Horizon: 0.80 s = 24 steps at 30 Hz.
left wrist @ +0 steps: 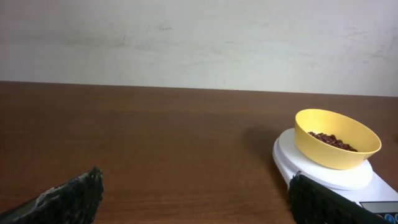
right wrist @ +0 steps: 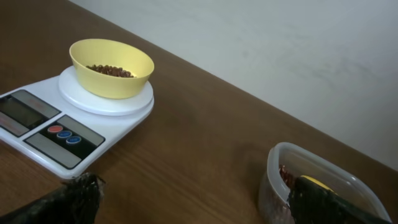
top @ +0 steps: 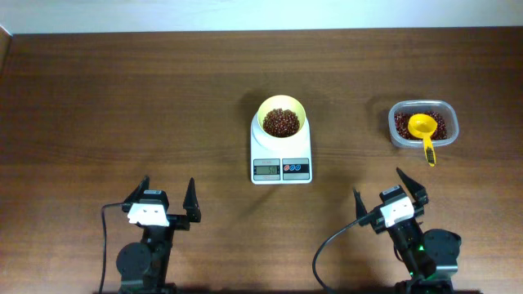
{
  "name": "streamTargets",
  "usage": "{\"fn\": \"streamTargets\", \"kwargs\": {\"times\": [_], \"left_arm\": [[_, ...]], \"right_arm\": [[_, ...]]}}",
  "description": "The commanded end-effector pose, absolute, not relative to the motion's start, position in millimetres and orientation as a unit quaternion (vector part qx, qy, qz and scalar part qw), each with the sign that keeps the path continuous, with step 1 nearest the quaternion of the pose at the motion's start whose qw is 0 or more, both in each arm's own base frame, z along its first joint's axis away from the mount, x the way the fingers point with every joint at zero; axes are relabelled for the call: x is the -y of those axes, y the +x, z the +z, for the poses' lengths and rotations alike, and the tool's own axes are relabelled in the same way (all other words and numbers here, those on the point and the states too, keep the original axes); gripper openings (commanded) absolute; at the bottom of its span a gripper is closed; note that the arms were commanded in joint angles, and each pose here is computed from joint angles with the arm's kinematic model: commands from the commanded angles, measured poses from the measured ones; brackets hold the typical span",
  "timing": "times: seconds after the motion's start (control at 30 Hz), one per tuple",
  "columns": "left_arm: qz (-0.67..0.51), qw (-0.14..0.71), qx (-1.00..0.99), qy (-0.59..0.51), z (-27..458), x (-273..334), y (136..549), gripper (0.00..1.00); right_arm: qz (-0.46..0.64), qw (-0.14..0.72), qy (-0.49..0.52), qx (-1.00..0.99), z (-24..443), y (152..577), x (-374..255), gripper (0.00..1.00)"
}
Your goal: Scoop item into bowl and weigh 50g on scale
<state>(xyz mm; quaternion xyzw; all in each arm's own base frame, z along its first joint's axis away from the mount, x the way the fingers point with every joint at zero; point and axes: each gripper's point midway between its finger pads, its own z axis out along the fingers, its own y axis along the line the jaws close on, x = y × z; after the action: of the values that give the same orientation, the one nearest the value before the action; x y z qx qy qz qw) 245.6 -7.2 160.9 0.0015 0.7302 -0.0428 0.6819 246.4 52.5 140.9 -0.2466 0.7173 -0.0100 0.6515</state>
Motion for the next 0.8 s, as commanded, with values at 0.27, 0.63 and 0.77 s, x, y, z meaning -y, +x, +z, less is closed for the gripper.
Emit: {"fn": "streamTargets", "kwargs": {"times": [0.27, 0.63, 0.77], "left_arm": [[-0.046, 0.681, -0.731, 0.002, 159, 8, 246, 0.99], [-0.046, 0.681, -0.731, 0.002, 159, 8, 246, 0.99], [-0.046, 0.681, -0.731, 0.002, 159, 8, 246, 0.99]], "right_arm": [[-0.033, 0.687, -0.23, -0.688, 162, 240, -46, 0.99], [-0.03, 0.687, -0.232, -0.688, 162, 240, -48, 0.99], [-0.03, 0.687, -0.232, -0.688, 162, 240, -48, 0.99]]}}
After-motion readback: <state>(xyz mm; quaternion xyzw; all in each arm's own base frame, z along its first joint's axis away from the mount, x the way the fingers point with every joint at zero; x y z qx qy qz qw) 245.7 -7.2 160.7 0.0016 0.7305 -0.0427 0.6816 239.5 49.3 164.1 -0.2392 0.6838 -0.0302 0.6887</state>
